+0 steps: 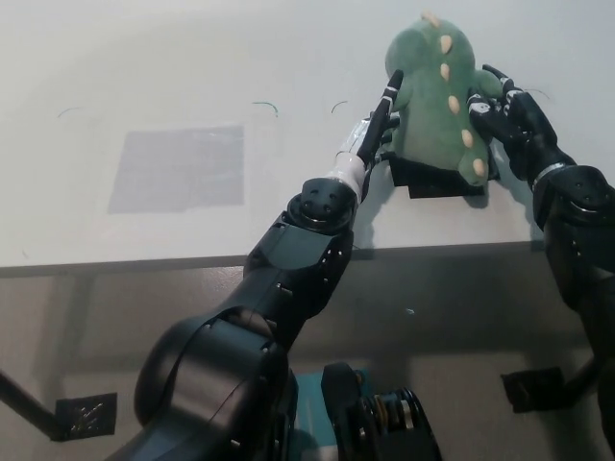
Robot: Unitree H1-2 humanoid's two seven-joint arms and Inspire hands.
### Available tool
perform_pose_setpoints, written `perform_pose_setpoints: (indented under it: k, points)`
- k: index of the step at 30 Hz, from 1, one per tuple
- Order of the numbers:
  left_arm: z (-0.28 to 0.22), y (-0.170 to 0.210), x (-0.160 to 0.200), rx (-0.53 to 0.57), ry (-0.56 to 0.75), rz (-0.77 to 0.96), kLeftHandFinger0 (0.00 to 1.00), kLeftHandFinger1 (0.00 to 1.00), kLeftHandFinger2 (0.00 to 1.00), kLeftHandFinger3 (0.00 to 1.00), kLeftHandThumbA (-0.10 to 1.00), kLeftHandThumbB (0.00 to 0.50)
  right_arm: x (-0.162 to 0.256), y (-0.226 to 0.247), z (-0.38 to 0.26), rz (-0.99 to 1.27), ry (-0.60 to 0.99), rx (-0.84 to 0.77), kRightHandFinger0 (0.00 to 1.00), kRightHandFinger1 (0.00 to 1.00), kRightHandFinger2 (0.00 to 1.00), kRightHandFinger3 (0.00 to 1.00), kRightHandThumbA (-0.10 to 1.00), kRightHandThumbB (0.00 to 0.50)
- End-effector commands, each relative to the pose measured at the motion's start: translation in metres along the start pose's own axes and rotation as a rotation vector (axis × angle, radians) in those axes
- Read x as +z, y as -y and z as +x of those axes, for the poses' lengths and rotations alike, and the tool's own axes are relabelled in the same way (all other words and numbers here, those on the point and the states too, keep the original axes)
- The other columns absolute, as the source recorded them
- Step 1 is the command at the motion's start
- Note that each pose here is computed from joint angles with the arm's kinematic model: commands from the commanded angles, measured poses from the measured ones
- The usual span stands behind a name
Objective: Use both hands to pick up a dinasour on the right side and move it to the left side
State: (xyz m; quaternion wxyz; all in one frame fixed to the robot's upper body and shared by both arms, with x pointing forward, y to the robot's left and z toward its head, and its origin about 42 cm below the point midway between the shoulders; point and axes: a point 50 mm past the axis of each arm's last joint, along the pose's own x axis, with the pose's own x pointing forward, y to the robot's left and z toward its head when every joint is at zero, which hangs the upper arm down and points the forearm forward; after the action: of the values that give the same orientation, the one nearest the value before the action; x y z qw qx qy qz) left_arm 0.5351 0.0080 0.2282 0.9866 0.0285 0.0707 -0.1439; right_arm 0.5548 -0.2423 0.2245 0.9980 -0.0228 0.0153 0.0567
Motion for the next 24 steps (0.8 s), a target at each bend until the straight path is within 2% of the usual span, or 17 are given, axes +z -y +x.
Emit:
perform_pose_setpoints:
  k: [1, 3, 10, 12, 13, 17, 18, 20, 22, 24]
  points:
    - [0.005, 0.024, 0.047, -0.086, 0.108, 0.044, 1.0, 1.0, 1.0, 1.0, 1.0, 0.421, 0.043, -0.014, 0.014, -0.027, 0.121, 0.037, 1.0, 1.0, 1.0, 1.0, 1.0, 0.215]
    - [0.005, 0.021, 0.045, -0.082, 0.109, 0.046, 1.0, 1.0, 1.0, 1.0, 1.0, 0.436, 0.043, -0.017, 0.014, -0.019, 0.123, 0.045, 1.0, 1.0, 1.0, 1.0, 1.0, 0.201]
    - [0.006, 0.017, 0.046, -0.066, 0.111, 0.058, 1.0, 1.0, 1.0, 1.0, 1.0, 0.432, 0.043, -0.021, 0.015, -0.042, 0.13, 0.053, 1.0, 1.0, 1.0, 1.0, 1.0, 0.15]
    - [0.005, 0.017, 0.043, -0.065, 0.094, 0.031, 1.0, 1.0, 1.0, 1.0, 1.0, 0.447, 0.038, -0.022, 0.014, -0.053, 0.118, 0.043, 1.0, 1.0, 1.0, 1.0, 1.0, 0.134]
    - [0.005, 0.015, 0.04, -0.06, 0.087, 0.011, 1.0, 1.0, 1.0, 1.0, 1.0, 0.462, 0.037, -0.025, 0.014, -0.055, 0.111, 0.045, 1.0, 1.0, 1.0, 1.0, 1.0, 0.134]
    - [0.005, 0.007, 0.035, -0.053, 0.093, 0.015, 1.0, 1.0, 1.0, 1.0, 1.0, 0.441, 0.034, -0.033, 0.015, -0.069, 0.099, 0.051, 1.0, 1.0, 1.0, 1.0, 1.0, 0.144]
    - [0.005, 0.004, 0.029, -0.039, 0.071, -0.006, 1.0, 1.0, 1.0, 1.0, 1.0, 0.439, 0.026, -0.037, 0.014, -0.069, 0.101, 0.06, 1.0, 1.0, 1.0, 1.0, 1.0, 0.112]
    - [0.004, 0.007, 0.026, -0.047, 0.068, -0.009, 1.0, 1.0, 1.0, 1.0, 1.0, 0.439, 0.023, -0.035, 0.013, -0.084, 0.084, 0.05, 1.0, 1.0, 1.0, 1.0, 1.0, 0.127]
    - [0.003, -0.007, 0.02, -0.016, 0.065, -0.018, 1.0, 1.0, 1.0, 1.0, 1.0, 0.423, 0.021, -0.057, 0.016, -0.08, 0.046, 0.078, 1.0, 1.0, 1.0, 1.0, 1.0, 0.129]
    - [0.003, -0.017, 0.015, 0.011, 0.067, -0.029, 1.0, 1.0, 1.0, 1.0, 1.0, 0.431, 0.02, -0.073, 0.017, -0.08, 0.043, 0.09, 1.0, 1.0, 1.0, 1.0, 1.0, 0.126]
